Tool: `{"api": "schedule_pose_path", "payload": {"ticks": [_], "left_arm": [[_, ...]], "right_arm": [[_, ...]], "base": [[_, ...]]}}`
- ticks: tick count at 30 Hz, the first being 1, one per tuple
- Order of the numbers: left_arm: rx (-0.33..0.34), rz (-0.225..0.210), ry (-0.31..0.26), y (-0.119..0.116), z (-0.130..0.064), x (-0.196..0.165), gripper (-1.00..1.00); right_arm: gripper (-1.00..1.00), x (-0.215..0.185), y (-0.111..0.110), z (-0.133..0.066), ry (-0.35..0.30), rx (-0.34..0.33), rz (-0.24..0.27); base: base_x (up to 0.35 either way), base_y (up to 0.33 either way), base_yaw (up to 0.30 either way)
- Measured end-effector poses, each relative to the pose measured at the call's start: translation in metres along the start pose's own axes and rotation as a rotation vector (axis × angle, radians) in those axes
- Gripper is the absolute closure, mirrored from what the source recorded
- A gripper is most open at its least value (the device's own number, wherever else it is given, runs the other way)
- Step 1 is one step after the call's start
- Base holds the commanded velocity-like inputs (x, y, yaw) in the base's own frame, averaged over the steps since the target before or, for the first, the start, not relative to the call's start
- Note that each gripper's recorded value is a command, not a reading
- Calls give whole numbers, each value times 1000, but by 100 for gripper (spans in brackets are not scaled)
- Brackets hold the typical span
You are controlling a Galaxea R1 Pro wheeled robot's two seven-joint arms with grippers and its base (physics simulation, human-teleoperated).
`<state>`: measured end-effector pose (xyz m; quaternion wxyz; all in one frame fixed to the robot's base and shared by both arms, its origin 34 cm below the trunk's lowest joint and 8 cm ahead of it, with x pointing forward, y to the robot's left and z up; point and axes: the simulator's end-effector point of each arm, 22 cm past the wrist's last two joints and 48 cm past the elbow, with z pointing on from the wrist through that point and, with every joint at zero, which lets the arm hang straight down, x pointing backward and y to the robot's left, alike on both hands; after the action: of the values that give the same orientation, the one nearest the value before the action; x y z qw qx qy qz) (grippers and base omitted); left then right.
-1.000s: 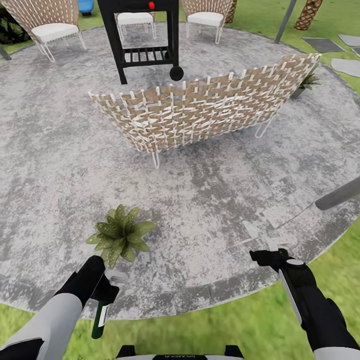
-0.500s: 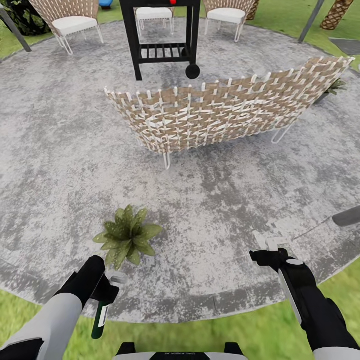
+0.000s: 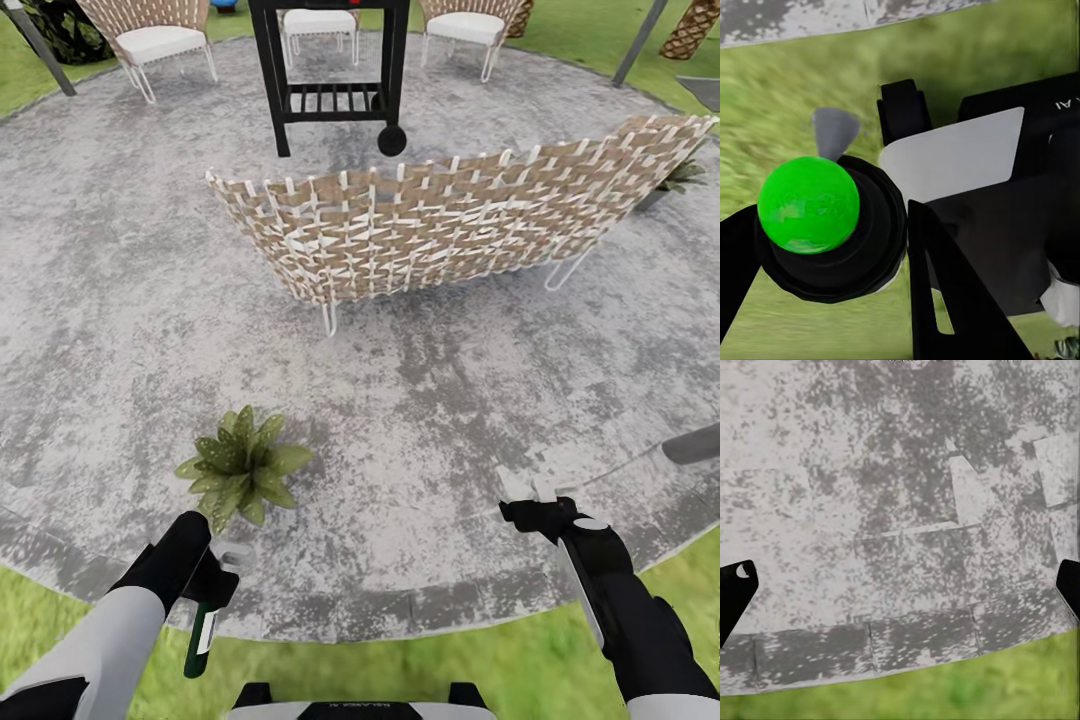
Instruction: Pick up the pesticide atomizer in the garden and spray insectifuge to fully cover both potted plants in the garden.
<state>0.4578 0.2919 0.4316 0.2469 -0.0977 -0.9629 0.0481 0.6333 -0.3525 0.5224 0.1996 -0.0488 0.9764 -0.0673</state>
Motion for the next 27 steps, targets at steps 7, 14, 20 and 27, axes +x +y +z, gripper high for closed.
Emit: {"api": "schedule_pose_path", "payload": {"ticks": [7,14,20,27], "left_arm": [[1,-5,1,1,1,0,100],[-4,-3,-24,3,-9,-14,100],[-11,0,-65,6,-27,-38,100],[-16,1,-101,8,-43,-58,100]], "right_arm": [[-100,2,1,2,4,-1,-2],[-100,2,0,2,4,0,0],[-100,2,0,2,5,0,0],[-100,2,-1,2,4,1,1]], "base": [[0,-90,93],[0,-1,2],[0,0,0],[0,0,0]]}}
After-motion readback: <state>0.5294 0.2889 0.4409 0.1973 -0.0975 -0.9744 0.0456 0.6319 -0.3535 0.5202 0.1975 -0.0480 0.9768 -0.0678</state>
